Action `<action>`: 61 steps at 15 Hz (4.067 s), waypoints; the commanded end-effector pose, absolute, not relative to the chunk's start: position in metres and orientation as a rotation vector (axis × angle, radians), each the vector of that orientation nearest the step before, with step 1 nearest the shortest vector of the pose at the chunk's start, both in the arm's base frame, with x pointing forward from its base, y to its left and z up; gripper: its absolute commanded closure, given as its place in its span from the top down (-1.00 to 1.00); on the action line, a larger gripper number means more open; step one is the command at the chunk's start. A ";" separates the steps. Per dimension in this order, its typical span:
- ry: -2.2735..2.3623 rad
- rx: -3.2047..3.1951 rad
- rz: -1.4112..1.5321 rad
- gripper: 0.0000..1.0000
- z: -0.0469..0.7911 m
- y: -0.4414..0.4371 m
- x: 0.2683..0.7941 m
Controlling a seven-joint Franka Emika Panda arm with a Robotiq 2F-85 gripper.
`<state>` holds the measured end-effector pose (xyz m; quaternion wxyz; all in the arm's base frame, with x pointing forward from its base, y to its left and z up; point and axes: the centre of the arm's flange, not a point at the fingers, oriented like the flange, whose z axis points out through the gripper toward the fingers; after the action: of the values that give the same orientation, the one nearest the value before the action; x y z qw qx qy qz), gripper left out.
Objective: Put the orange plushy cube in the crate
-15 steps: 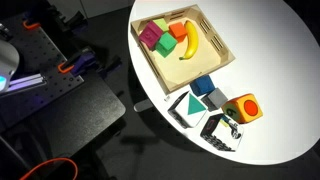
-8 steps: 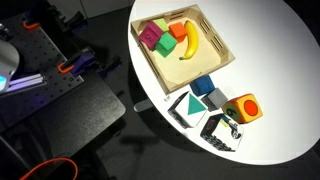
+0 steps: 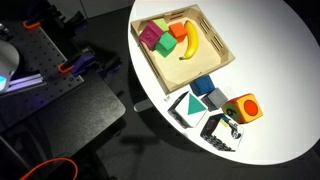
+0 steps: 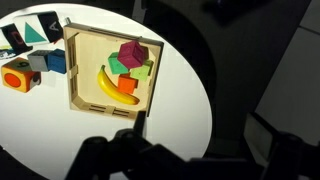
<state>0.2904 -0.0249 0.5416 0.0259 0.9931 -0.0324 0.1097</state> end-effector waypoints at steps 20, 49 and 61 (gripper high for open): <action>-0.251 3.297 -0.252 1.00 0.481 -0.169 0.445; -0.566 3.184 -0.226 1.00 0.392 -0.255 0.478; -0.786 3.010 -0.132 1.00 0.317 -0.348 0.521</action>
<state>0.5054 -0.3212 0.3281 0.0022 0.9731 -0.2251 -0.0488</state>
